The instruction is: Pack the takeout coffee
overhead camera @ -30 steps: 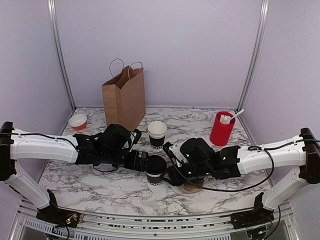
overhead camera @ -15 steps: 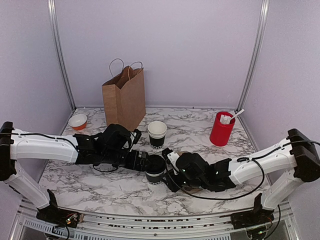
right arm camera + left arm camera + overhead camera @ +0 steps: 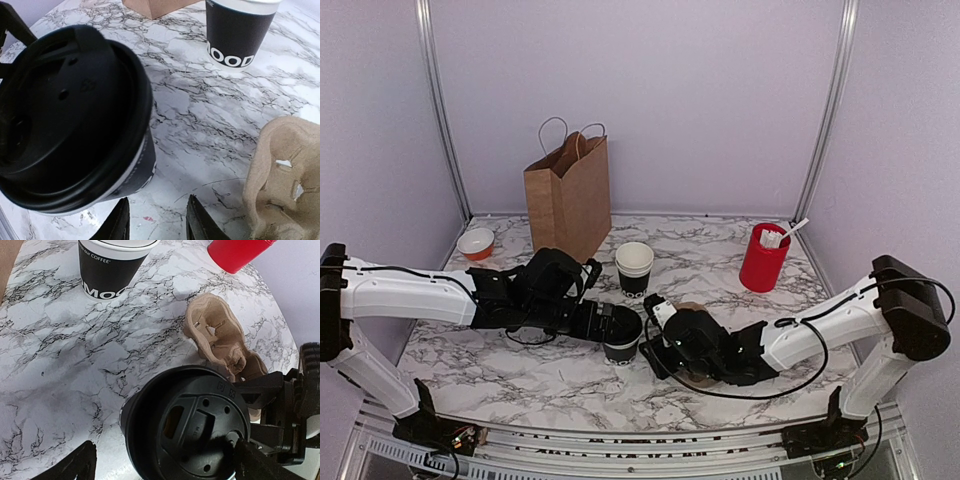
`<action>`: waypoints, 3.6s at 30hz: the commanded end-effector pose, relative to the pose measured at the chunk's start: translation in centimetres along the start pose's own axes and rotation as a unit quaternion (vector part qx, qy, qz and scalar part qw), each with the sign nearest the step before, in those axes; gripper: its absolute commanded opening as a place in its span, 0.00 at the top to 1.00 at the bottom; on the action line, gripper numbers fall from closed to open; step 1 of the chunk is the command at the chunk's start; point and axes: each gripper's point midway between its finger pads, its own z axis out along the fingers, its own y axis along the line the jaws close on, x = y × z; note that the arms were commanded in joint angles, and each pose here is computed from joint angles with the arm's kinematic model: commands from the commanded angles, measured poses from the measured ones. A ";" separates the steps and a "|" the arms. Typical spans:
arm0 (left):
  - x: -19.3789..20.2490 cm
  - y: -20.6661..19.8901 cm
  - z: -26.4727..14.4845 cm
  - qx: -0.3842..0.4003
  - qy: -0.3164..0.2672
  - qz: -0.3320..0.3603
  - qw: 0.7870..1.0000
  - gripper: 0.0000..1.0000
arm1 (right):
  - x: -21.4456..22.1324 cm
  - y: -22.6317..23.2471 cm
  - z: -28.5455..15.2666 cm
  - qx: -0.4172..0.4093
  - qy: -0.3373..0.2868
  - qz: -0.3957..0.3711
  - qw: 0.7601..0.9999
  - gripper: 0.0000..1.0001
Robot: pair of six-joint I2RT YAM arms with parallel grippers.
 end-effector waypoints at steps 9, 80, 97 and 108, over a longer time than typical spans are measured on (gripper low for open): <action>-1.3 0.4 -1.6 -0.022 -0.028 -0.014 0.999 0.04 | -3.5 -0.1 1.3 -0.020 -0.011 0.029 0.999 0.62; -1.2 4.6 -2.6 -0.021 -0.048 -0.111 0.992 0.19 | -6.9 -0.7 -2.5 -0.193 0.043 0.316 0.928 0.59; -3.3 2.7 -3.4 0.000 -0.076 -0.078 0.994 0.19 | -6.1 0.1 -1.8 -0.213 0.061 0.331 0.917 0.68; -2.6 0.8 -1.2 0.014 -0.046 -0.050 0.998 0.25 | -5.6 0.1 -1.5 -0.217 0.065 0.341 0.912 0.68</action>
